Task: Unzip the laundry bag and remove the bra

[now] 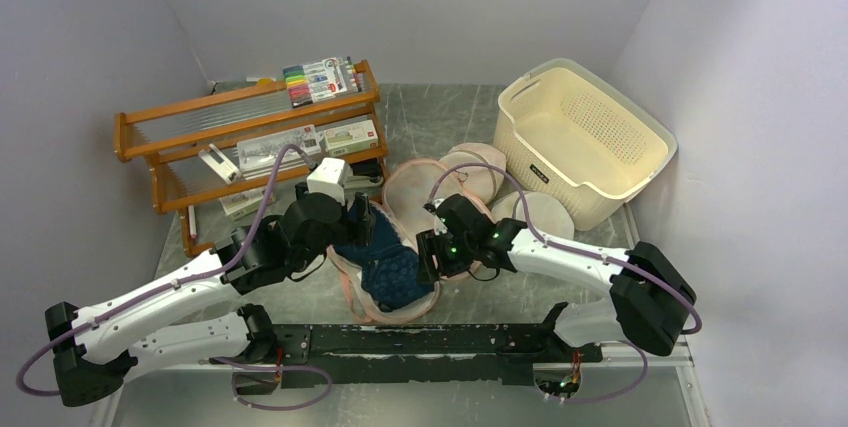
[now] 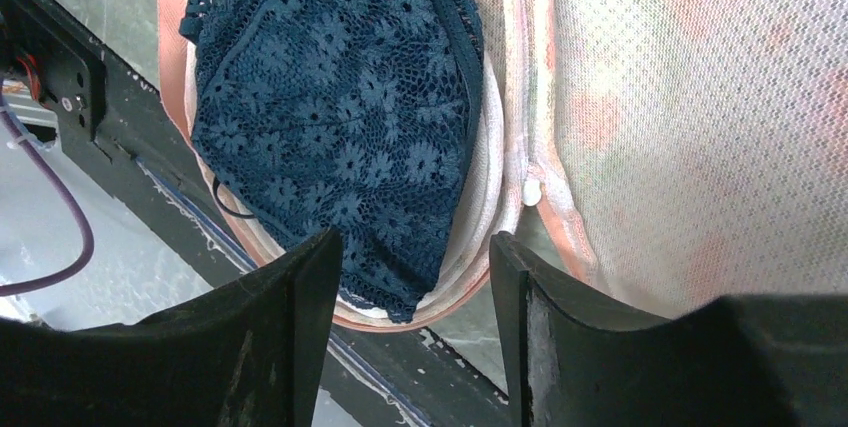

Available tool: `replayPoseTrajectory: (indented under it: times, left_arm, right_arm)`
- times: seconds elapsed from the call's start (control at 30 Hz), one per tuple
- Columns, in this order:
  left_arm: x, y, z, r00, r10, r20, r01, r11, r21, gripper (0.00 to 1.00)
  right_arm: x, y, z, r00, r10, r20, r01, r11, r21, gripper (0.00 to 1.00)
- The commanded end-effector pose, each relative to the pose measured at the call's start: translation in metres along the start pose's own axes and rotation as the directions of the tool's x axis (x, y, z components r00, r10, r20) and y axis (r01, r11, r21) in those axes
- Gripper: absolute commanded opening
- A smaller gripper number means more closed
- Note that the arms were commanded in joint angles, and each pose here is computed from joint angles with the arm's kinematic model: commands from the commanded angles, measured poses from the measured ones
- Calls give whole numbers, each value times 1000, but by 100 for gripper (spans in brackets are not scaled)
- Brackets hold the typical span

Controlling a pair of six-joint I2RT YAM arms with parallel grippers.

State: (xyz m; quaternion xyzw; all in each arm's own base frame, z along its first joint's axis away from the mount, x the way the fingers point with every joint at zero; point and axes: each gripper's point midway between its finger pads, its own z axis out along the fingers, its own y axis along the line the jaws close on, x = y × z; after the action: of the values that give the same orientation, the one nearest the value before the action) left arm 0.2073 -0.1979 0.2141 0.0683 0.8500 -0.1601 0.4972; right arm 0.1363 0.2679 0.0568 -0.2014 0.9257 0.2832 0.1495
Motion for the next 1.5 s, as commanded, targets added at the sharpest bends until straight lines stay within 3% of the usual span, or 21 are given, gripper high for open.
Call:
replayPoseTrajectory:
  times: [0.0,0.33,0.6,0.77,0.97,1.07,1.23,1.47]
  left_arm:
    - [0,0,-1,1000,-15,3,15,1000,12,93]
    - [0,-2,0,1000,-9,-4,9,1000,11,93]
    - [0,0,0,1000,-8,-1,8,1000,6,94]
    - [1,2,-1,1000,-12,-2,12,1000,3,93]
    - [-1,4,-3,1000,-13,7,13,1000,0,94]
    - [0,3,-3,1000,-14,5,14,1000,2,94]
    - [0,2,-1,1000,-10,0,10,1000,5,93]
    - [-2,3,-2,1000,-11,10,11,1000,0,94]
  right_arm:
    - [-9,9,-7,999,-4,33,4,1000,-15,56]
    - [-11,23,8,996,69,50,-64,992,-104,47]
    - [-9,6,27,990,135,31,-135,991,-16,43]
    - [-11,10,27,992,124,33,-123,992,-29,32]
    - [-37,25,3,988,89,129,-82,995,-54,3]
    - [-58,31,-21,975,38,219,-30,999,-39,0]
    - [-97,40,-77,906,-68,417,70,997,10,0]
    - [-145,25,-182,698,-178,694,43,977,208,0]
